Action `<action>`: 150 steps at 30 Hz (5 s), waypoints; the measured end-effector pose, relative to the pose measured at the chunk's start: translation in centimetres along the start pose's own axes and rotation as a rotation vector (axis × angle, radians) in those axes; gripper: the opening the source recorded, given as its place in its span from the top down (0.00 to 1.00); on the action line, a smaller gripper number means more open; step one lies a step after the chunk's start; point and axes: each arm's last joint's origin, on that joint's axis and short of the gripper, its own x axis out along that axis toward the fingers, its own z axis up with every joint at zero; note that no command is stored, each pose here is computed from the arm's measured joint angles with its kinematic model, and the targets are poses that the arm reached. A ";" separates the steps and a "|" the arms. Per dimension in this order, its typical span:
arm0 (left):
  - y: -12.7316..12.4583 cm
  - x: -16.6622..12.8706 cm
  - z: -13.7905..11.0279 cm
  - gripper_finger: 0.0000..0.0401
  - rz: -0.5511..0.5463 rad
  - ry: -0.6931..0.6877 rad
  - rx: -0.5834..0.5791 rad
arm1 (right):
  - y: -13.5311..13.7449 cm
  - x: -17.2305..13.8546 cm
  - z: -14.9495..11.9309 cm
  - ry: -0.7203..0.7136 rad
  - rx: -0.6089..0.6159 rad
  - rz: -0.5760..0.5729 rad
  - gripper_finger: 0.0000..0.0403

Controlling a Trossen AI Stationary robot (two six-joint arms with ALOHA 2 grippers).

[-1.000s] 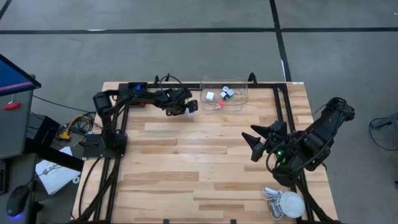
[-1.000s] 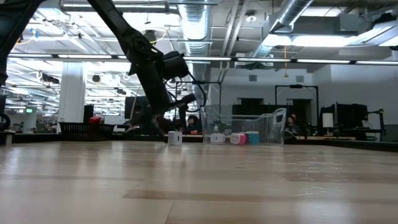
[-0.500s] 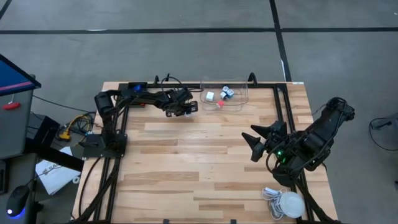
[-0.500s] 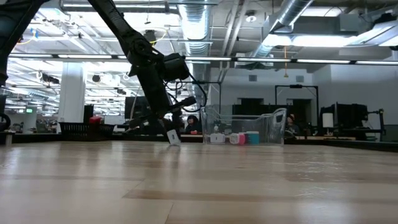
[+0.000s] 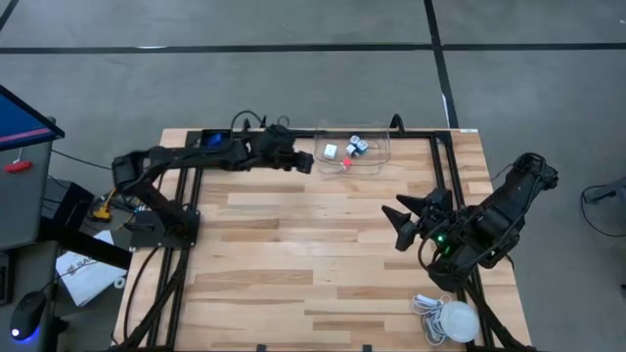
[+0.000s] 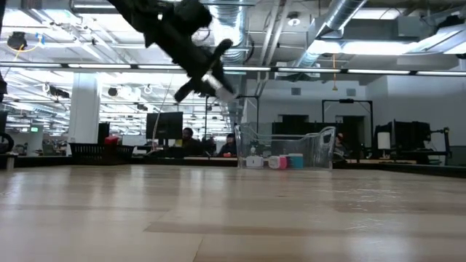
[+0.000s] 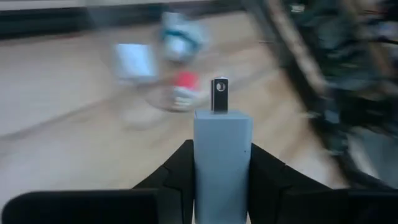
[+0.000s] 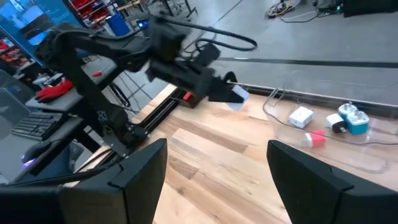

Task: Pick & Place Office items
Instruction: Put the white charger adapter into the transparent bin, then return to Home Position

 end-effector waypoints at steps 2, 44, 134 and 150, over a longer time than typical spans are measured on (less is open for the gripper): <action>-0.8 -0.1 0.2 0.78 -0.045 -0.020 0.008 | -0.2 0.2 0.1 -0.004 0.000 -0.016 0.34; -1.0 16.4 7.3 0.78 0.103 0.258 0.445 | -0.2 0.8 1.0 -0.020 0.065 -0.024 0.34; 6.1 -11.4 -5.5 1.00 -0.241 -0.458 0.427 | -0.1 1.0 0.7 0.087 0.121 -0.027 0.34; 7.4 -14.0 -14.8 0.99 -0.449 -0.417 0.648 | 1.5 0.3 0.7 0.144 0.258 0.073 0.34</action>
